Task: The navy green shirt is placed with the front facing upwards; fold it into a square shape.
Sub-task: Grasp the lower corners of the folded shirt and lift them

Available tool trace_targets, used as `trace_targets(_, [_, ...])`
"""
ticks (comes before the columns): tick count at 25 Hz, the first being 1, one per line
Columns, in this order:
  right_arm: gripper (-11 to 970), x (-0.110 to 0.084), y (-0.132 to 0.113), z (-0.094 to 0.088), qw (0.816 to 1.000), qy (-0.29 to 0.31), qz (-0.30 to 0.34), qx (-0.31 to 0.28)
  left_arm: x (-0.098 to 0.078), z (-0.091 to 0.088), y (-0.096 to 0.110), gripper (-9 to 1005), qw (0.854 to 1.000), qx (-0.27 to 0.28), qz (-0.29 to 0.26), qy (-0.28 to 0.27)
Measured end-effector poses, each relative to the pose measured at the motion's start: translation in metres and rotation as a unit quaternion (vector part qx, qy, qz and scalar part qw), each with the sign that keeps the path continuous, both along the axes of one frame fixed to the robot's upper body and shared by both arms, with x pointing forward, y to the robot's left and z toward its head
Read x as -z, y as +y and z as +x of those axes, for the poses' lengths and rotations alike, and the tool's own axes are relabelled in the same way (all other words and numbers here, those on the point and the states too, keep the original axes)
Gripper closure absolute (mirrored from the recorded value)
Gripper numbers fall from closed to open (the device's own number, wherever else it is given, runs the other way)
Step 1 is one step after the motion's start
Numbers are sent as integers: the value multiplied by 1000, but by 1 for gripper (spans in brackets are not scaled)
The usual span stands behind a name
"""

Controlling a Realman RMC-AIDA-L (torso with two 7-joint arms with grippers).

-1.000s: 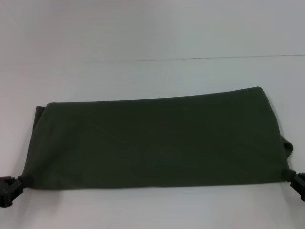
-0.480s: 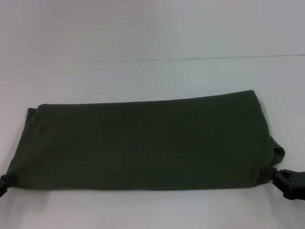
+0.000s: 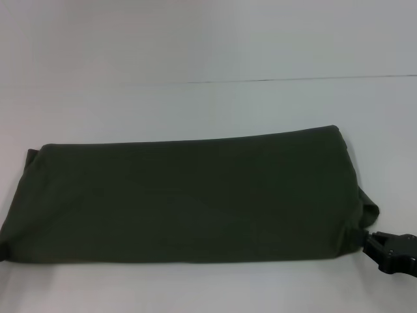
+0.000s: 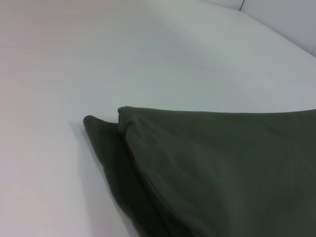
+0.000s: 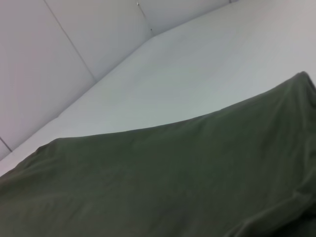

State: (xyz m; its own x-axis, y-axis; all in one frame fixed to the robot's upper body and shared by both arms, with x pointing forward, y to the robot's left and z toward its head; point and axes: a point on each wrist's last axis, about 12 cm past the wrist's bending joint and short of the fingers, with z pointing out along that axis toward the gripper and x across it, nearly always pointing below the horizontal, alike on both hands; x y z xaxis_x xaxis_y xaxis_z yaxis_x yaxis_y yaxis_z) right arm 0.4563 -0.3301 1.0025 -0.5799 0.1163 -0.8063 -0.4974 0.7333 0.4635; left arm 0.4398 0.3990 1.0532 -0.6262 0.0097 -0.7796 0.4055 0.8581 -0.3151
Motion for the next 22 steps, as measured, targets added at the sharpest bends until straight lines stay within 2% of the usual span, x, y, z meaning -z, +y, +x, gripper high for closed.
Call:
trace_targets(14, [947, 0, -2, 0, 1000, 1, -3, 5, -1, -4, 3, 976, 1000, -6, 0, -5])
trace_targets(22, [930, -3, -8, -2, 1000, -4, -1, 8, -1, 0, 0, 975, 1000, 1, -1, -7])
